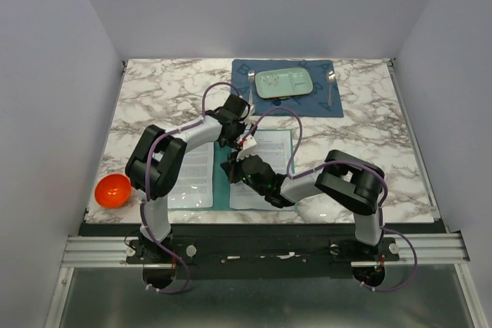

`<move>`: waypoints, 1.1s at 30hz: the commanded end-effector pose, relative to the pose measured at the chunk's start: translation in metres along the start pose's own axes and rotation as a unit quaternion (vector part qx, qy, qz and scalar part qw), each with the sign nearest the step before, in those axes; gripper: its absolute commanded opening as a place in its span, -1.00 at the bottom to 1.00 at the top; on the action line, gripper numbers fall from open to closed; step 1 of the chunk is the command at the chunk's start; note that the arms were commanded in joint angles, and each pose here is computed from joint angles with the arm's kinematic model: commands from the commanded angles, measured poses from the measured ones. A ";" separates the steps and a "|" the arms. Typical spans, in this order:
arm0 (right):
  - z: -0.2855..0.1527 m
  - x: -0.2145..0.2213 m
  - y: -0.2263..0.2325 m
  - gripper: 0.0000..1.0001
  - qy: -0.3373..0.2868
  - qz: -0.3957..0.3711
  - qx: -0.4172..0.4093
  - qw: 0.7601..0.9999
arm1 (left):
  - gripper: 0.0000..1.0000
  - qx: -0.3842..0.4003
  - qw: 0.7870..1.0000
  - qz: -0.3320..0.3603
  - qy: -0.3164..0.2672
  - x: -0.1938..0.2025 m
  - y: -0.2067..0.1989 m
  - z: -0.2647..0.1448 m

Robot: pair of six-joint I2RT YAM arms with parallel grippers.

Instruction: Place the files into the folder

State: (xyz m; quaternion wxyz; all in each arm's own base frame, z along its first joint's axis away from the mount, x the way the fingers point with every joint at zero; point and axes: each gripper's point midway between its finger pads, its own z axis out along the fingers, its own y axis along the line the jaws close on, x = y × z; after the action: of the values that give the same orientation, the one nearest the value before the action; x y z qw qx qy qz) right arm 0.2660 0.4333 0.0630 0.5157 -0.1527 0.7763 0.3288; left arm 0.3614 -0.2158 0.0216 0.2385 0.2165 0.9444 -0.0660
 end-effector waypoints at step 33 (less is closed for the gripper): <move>-0.027 0.103 -0.033 -0.99 0.159 0.020 0.049 0.986 | 0.82 -0.013 0.993 0.018 0.117 0.075 0.020 0.014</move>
State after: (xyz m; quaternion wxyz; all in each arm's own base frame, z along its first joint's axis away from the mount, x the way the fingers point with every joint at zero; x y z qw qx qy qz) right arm 0.2543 0.4349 0.0424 0.4689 -0.1265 0.8011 0.3498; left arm 0.3630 -0.2144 0.0218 0.2438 0.2276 0.9401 -0.0711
